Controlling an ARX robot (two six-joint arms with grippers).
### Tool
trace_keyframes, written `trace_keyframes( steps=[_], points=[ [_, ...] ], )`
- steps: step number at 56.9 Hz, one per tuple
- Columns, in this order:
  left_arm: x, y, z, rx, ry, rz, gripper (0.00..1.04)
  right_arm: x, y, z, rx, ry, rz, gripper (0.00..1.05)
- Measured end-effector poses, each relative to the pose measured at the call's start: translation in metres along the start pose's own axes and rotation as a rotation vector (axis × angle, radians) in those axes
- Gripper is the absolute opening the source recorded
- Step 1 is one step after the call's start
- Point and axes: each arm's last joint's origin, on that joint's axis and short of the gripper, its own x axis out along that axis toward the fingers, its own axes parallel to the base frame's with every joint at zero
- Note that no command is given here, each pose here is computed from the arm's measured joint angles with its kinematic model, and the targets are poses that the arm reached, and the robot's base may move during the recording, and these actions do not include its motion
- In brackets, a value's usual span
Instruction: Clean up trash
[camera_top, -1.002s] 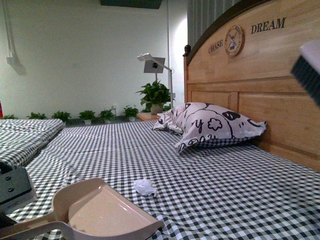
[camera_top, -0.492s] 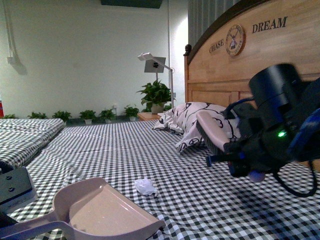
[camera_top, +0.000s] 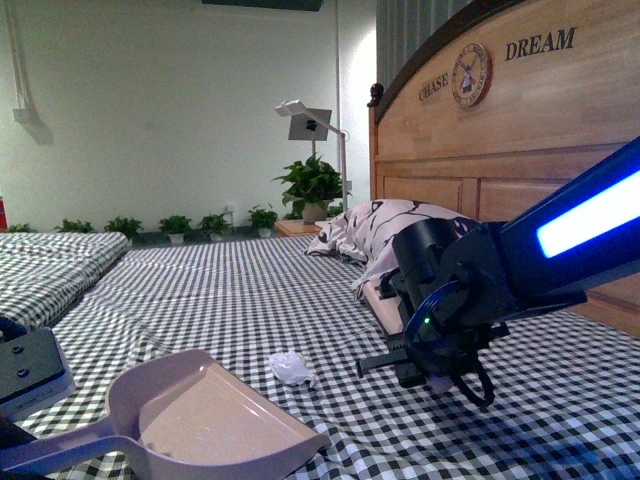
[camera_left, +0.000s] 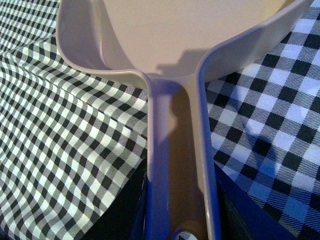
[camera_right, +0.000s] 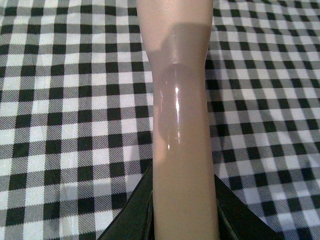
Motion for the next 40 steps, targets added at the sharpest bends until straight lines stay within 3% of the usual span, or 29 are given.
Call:
trace_keyframes(
  steps=[9,20,32,40],
  points=[
    [0.000,0.000,0.000,0.000,0.000,0.000,0.29,0.013,0.015,-0.004,-0.037,0.068,0.017,0.19],
    [0.000,0.000,0.000,0.000,0.000,0.000,0.29,0.007,0.031,0.002,-0.079,0.136,0.159,0.19],
    [0.000,0.000,0.000,0.000,0.000,0.000,0.29,-0.021,0.040,0.002,-0.130,0.114,0.548,0.19],
    [0.000,0.000,0.000,0.000,-0.001,0.000,0.29,-0.064,0.022,0.006,-0.172,0.053,0.763,0.19]
  ],
)
